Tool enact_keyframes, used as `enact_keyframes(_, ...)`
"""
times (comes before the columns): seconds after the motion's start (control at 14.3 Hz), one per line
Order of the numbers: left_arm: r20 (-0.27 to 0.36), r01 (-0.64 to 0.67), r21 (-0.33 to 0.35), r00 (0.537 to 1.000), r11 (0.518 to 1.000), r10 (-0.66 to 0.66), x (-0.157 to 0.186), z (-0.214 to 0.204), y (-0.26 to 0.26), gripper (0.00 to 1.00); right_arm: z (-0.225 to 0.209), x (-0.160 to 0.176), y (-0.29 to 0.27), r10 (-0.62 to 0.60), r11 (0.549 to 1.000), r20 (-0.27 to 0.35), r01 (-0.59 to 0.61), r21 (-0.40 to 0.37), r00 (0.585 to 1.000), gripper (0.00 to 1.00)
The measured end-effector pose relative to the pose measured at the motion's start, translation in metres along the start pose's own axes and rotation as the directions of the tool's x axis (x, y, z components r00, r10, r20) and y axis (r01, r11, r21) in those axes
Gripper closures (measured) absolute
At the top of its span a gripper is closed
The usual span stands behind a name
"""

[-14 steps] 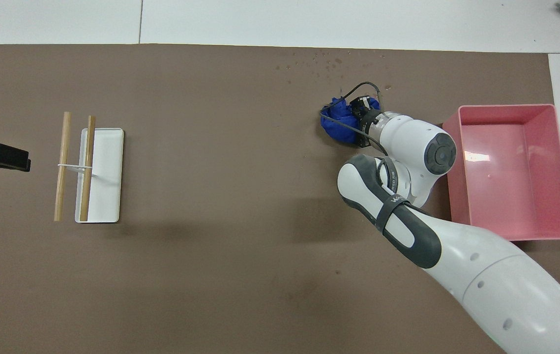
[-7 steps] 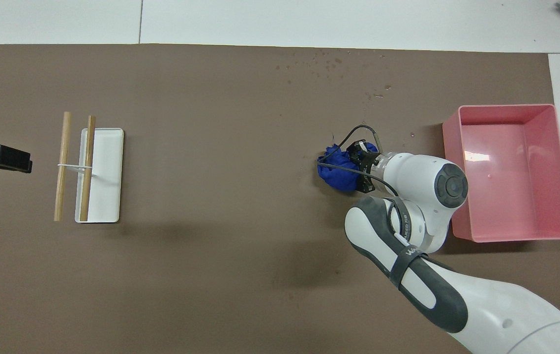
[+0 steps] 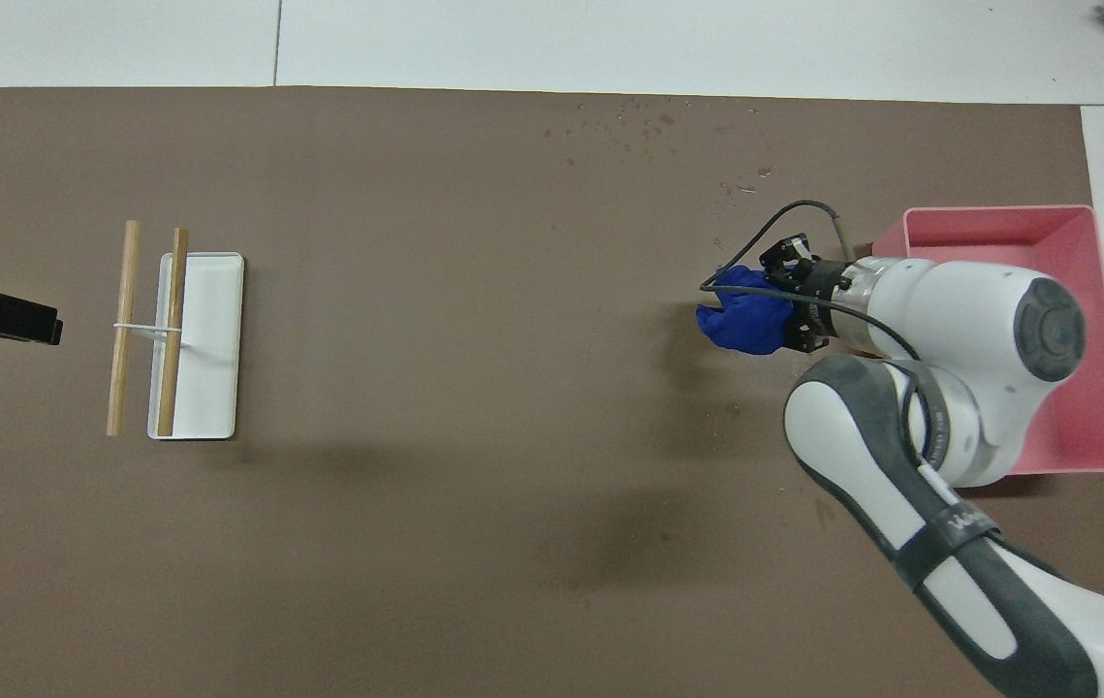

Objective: Wipe water with towel using both arms
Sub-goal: 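Carry the blue cloth with the right gripper over the pink box, then lower the cloth into the pink box and open the right gripper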

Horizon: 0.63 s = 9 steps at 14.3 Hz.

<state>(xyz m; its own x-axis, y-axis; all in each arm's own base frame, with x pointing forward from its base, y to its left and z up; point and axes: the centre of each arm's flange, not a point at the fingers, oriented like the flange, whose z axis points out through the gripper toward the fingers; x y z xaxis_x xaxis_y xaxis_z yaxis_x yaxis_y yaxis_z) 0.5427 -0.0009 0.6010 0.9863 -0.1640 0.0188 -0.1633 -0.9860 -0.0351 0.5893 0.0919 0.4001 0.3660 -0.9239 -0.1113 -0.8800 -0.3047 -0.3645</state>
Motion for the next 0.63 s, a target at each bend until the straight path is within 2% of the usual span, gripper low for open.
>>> enact_keyframes(0.14, -0.009, -0.003, -0.017, 1.0, 1.0, 0.003, -0.001, -0.004, 0.004, 0.0, -0.054, 0.031, -0.008, -0.059, 0.997, -0.027, 0.058, -0.054, 0.998, 1.0)
enact_keyframes(0.35, -0.011, -0.008, -0.019, 1.0, 1.0, 0.008, -0.001, -0.005, 0.007, 0.0, -0.111, 0.087, 0.018, -0.198, 0.974, -0.015, 0.195, -0.116, 0.98, 1.0)
enact_keyframes(0.49, -0.011, -0.01, -0.02, 1.0, 1.0, 0.01, -0.001, -0.005, 0.008, 0.0, -0.117, 0.133, 0.048, -0.276, 0.951, 0.0, 0.273, -0.147, 0.961, 1.0)
enact_keyframes(0.63, -0.011, -0.012, -0.02, 1.0, 1.0, 0.011, -0.001, -0.005, 0.009, 0.0, -0.106, 0.172, 0.083, -0.349, 0.919, 0.035, 0.349, -0.181, 0.936, 1.0)
